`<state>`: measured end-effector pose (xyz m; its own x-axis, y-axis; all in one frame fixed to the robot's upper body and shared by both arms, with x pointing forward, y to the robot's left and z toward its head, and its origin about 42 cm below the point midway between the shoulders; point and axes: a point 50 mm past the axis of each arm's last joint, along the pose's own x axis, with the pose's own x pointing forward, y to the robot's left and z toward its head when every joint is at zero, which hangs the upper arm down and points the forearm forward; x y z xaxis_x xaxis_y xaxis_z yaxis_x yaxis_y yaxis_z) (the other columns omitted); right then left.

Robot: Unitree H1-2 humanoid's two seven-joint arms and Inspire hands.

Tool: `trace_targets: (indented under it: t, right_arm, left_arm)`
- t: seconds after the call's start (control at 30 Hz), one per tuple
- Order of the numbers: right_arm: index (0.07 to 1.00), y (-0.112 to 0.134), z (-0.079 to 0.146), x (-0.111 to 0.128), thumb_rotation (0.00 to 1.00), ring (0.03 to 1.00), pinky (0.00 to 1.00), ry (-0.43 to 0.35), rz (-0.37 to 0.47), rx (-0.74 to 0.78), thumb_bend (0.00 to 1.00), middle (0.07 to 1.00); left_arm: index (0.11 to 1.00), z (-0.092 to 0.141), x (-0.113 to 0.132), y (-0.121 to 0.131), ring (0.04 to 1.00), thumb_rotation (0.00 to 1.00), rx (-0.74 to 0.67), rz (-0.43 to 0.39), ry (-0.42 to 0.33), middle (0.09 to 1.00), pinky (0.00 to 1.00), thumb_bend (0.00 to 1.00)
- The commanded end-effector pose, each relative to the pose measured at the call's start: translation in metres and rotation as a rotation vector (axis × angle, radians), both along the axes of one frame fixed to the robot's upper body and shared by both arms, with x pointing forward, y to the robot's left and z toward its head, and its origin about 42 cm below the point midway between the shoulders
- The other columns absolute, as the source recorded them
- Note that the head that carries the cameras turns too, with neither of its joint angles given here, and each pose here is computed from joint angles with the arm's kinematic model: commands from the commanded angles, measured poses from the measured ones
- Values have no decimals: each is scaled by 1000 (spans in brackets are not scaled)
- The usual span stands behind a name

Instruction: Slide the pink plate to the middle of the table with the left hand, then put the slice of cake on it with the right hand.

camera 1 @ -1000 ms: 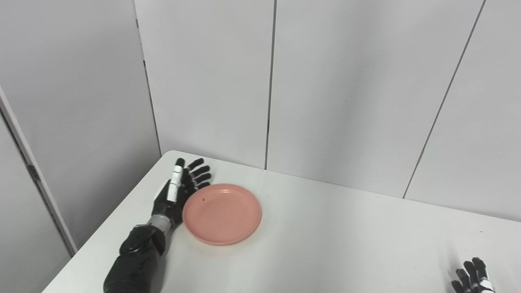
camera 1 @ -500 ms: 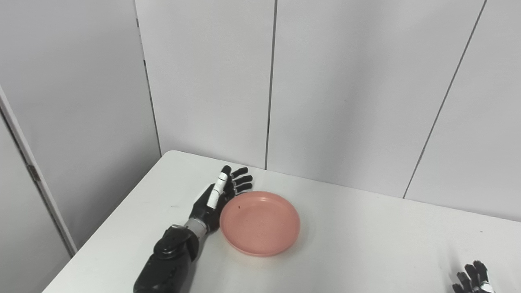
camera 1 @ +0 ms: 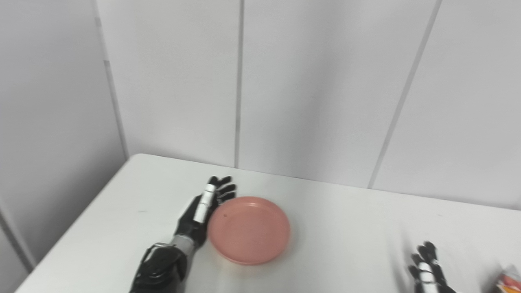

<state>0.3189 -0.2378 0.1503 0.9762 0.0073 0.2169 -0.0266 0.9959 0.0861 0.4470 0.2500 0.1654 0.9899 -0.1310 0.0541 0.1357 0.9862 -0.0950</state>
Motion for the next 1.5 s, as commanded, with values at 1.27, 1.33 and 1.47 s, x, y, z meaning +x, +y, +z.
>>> trace_targets:
  t: [1.27,1.33,1.47]
  right_arm:
    - [952,27,28,-3,705,950,989,-1,5,-124,598,944]
    - [950,19,31,0,689,953,986,-25,-18,-125,579,943]
    - [931,-24,46,22,613,935,941,-119,-153,-165,614,930]
  left_arm:
    - [954,-15,-69,-122,971,1000,-110,-189,-64,970,968,695]
    - [951,-16,-70,-122,967,1000,-107,-187,-64,966,962,689]
    - [962,-20,-69,-118,987,1000,-86,-179,-68,973,980,691]
